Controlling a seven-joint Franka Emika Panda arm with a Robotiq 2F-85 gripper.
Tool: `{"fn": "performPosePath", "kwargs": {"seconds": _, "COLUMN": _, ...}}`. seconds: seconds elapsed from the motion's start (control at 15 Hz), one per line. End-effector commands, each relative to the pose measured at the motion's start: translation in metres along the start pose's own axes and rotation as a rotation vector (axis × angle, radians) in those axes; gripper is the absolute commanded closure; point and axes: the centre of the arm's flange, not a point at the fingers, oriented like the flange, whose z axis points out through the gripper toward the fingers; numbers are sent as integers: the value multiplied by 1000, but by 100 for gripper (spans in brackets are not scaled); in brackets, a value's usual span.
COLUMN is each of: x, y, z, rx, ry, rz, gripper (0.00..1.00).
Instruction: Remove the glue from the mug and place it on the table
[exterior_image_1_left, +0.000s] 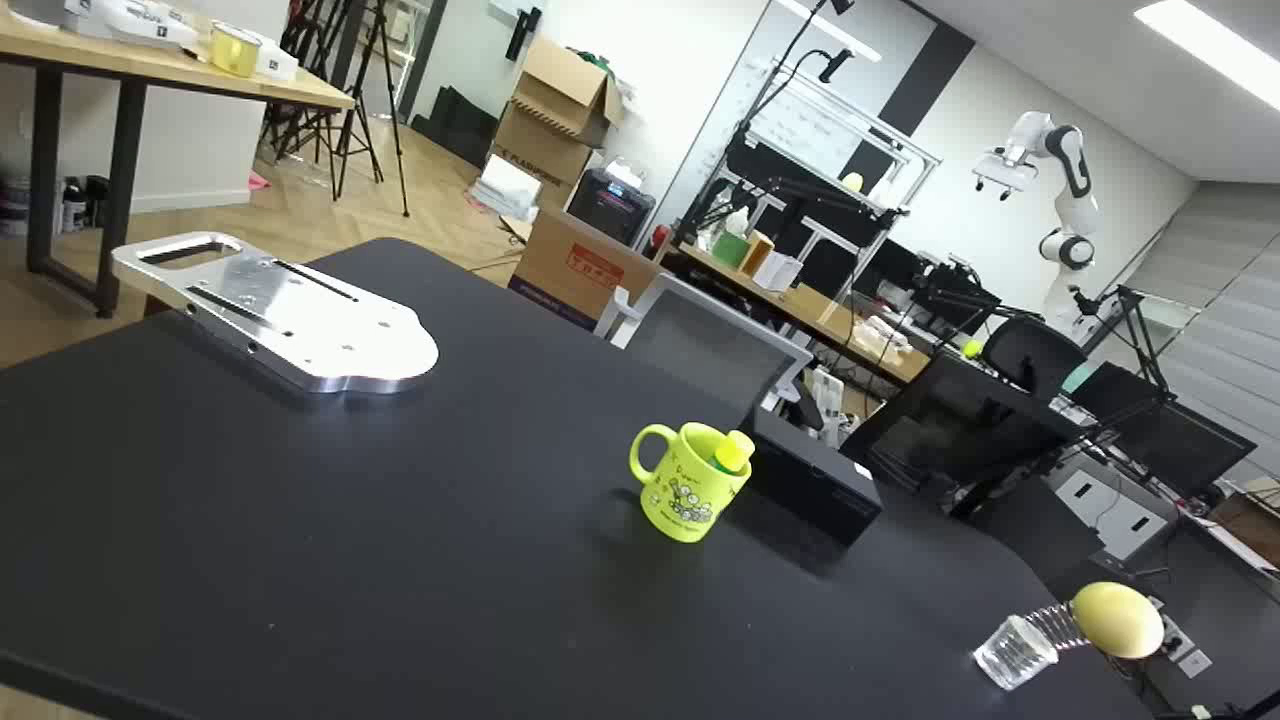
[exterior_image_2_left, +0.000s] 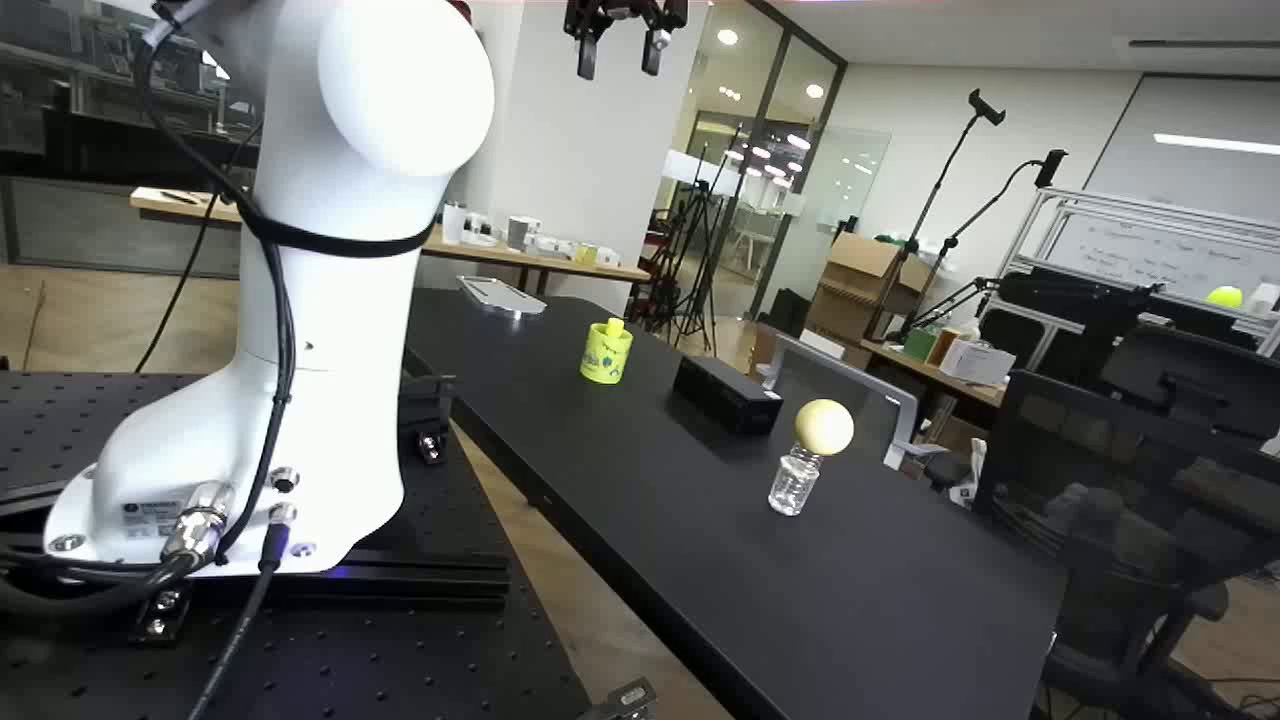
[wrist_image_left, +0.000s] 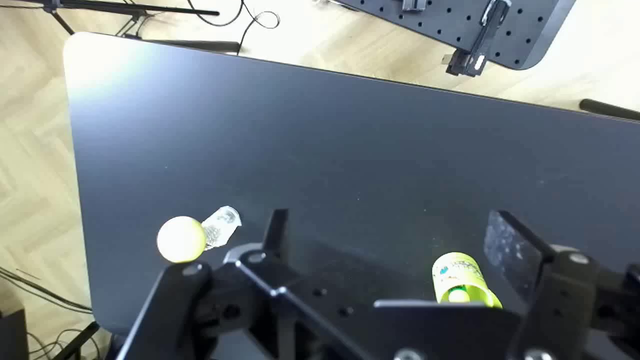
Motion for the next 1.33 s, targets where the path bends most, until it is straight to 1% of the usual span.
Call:
{"fn": "performPosePath", "kwargs": {"seconds": 0.0, "x": 0, "y": 0, "z": 0, "rx": 0, "ry": 2, "rz": 0, "gripper": 0}}
{"fn": "performPosePath", "kwargs": {"seconds": 0.6, "x": 0, "y": 0, "z": -1, "rx": 0, "ry": 6, "rz": 1, "gripper": 0}}
{"fn": "performPosePath", "kwargs": {"seconds": 0.67, "x": 1, "y": 3, "z": 1, "rx": -7, "ry": -7, "rz": 18, "gripper": 0}}
{"fn": "performPosePath", "kwargs": {"seconds": 0.8, "x": 8, "y": 9, "z": 12, "rx": 32, "ry": -22, "rz": 0, "gripper": 0}}
{"fn": "performPosePath", "kwargs": {"seconds": 0.87, "x": 14, "y": 12, "z": 19, "rx": 44, "ry": -27, "rz": -12, "gripper": 0}}
{"fn": "performPosePath", "kwargs": {"seconds": 1.0, "x": 36, "y": 18, "z": 37, "rx": 74, "ry": -22, "rz": -55, "gripper": 0}}
{"fn": "performPosePath", "kwargs": {"seconds": 1.13, "x": 67, "y": 24, "z": 60, "rx": 98, "ry": 2, "rz": -104, "gripper": 0}}
{"fn": "performPosePath", "kwargs": {"seconds": 1.27, "x": 104, "y": 26, "z": 88, "rx": 151, "ry": 36, "rz": -174, "gripper": 0}}
